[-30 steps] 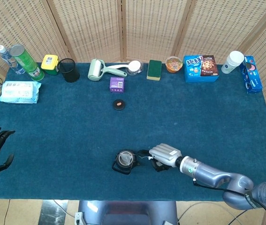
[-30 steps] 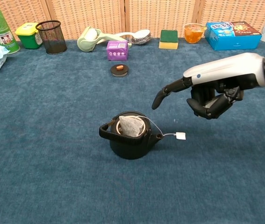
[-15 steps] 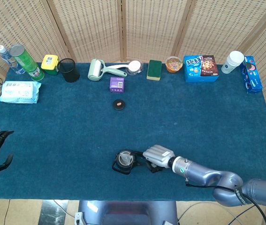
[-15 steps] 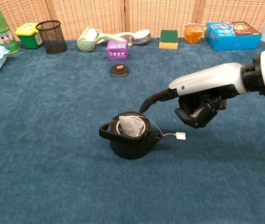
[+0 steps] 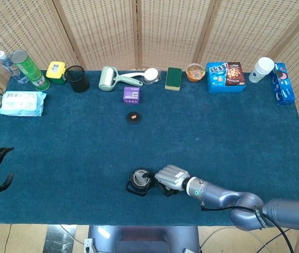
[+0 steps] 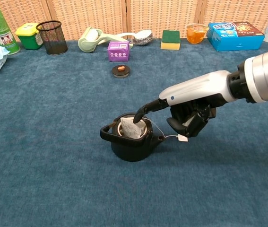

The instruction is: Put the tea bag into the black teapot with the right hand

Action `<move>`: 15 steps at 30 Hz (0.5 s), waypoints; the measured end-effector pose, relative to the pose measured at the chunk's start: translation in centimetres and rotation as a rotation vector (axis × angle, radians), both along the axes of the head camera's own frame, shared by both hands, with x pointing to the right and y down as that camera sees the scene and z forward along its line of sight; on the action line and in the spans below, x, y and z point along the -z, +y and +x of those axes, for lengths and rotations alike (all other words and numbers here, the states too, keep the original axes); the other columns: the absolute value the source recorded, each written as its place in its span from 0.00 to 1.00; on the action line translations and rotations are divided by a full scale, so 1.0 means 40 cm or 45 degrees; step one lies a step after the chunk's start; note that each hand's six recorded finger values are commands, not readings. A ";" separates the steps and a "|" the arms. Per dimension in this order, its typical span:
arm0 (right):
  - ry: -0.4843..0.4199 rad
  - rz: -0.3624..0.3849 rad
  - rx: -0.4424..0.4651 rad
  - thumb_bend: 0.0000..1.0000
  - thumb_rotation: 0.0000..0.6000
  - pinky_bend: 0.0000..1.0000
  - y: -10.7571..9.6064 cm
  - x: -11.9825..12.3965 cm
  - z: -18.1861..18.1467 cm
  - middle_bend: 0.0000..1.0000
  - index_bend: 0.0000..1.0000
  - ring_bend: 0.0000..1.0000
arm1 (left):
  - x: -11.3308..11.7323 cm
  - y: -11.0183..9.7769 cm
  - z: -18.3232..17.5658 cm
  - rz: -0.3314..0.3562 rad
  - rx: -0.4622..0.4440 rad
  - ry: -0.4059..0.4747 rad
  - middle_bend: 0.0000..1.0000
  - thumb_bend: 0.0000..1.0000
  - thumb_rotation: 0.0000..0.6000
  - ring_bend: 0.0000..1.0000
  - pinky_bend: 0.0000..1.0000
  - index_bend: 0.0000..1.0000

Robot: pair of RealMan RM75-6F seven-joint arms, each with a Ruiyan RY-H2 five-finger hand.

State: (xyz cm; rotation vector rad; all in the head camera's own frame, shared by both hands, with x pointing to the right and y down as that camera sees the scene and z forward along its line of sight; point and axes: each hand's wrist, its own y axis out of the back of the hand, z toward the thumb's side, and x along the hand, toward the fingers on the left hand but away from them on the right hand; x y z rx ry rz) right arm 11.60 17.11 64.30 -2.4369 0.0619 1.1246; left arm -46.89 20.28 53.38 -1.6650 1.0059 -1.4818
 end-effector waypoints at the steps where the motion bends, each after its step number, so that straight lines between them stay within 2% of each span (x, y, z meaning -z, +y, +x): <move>1: 0.005 -0.002 0.005 1.00 1.00 1.00 0.002 -0.002 -0.001 1.00 0.06 1.00 | 0.000 0.000 -0.001 -0.001 0.001 -0.001 0.19 0.45 1.00 0.08 0.14 0.16; 15: 0.053 -0.007 0.030 0.98 1.00 1.00 0.020 -0.028 -0.007 1.00 0.06 1.00 | -0.006 0.004 -0.006 -0.006 0.005 0.003 0.19 0.45 1.00 0.08 0.14 0.16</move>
